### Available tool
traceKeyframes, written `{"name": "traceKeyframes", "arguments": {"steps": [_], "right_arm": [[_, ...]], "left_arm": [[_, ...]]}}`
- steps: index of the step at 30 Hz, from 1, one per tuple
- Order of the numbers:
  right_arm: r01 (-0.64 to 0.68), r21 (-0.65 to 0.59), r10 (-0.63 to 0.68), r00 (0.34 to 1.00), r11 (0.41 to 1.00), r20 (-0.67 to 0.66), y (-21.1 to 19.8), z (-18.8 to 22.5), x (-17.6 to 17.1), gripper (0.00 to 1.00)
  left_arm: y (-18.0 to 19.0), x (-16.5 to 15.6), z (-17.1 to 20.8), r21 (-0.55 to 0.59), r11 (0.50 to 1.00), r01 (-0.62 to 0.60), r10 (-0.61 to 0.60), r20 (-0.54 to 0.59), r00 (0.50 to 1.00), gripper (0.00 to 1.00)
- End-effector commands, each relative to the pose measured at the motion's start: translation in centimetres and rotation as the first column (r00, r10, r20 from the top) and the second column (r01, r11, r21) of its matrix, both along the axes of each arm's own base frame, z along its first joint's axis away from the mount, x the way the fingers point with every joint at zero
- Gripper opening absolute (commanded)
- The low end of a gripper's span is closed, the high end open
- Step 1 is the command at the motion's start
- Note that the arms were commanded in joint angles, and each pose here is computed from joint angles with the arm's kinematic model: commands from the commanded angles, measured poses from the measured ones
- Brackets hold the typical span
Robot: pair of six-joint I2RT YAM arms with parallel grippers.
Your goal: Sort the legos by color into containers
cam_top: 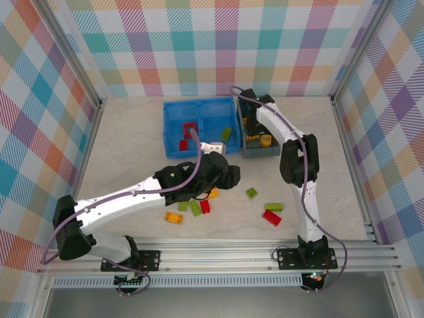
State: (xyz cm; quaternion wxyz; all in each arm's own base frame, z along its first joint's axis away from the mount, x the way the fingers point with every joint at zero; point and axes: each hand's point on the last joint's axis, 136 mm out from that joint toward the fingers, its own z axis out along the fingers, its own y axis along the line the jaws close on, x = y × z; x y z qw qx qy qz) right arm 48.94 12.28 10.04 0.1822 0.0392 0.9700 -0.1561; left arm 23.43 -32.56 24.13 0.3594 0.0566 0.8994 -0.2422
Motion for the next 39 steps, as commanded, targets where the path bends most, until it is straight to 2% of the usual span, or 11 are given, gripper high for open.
{"name": "traceKeyframes", "arguments": {"steps": [1,4,7,10,13,15,18,22,25,32,39], "right_arm": [[-0.035,0.066,0.026,0.991,0.997,0.13,1.4,7.0,-0.8,0.58],[-0.109,0.126,0.077,0.97,0.986,0.232,3.3,12.1,-2.5,0.57],[-0.188,0.201,0.116,0.939,0.961,0.323,5.0,16.2,-6.1,0.58],[-0.311,0.336,0.171,0.906,0.889,0.387,7.1,17.9,-11.1,0.61],[-0.384,0.414,0.217,0.893,0.826,0.395,8.1,16.9,-16.7,0.7],[-0.407,0.523,0.233,0.901,0.749,0.367,8.7,15.2,-20.8,0.75],[-0.418,0.648,0.256,0.907,0.636,0.334,9.4,13.3,-25.9,0.81],[-0.422,0.727,0.262,0.907,0.542,0.331,8.8,12.4,-30.5,0.87],[-0.408,0.761,0.254,0.912,0.504,0.321,8.0,12.1,-32.5,0.89],[-0.393,0.77,0.247,0.919,0.502,0.308,6.9,12.3,-33.8,0.88],[-0.384,0.782,0.247,0.922,0.491,0.299,7.7,12.1,-33.4,0.87]], "left_arm": [[3.2,-0.4,-1.6,0.071,0.994,-0.079,0.082,-0.042,0.996,0.67],[5.3,-1.0,-4.3,0.151,0.98,-0.128,0.144,-0.096,0.985,0.67],[6.7,-1.1,-7.4,0.207,0.968,-0.143,0.18,-0.17,0.969,0.67],[7.4,-0.5,-9.4,0.235,0.962,-0.141,0.194,-0.218,0.956,0.71],[6.4,0.8,-10.5,0.253,0.966,-0.061,0.121,-0.232,0.965,0.8],[6.0,2.0,-11.6,0.307,0.952,0.01,0.067,-0.24,0.969,0.85],[5.0,3.2,-13.9,0.345,0.931,0.117,-0.009,-0.299,0.954,0.86],[4.1,4.5,-16.5,0.37,0.911,0.183,-0.045,-0.351,0.935,0.87],[3.7,5.5,-17.8,0.393,0.897,0.2,-0.051,-0.359,0.932,0.87],[3.6,8.0,-20.0,0.426,0.884,0.192,-0.031,-0.356,0.934,0.84],[3.0,8.7,-21.3,0.436,0.876,0.205,-0.032,-0.373,0.927,0.62]]}}
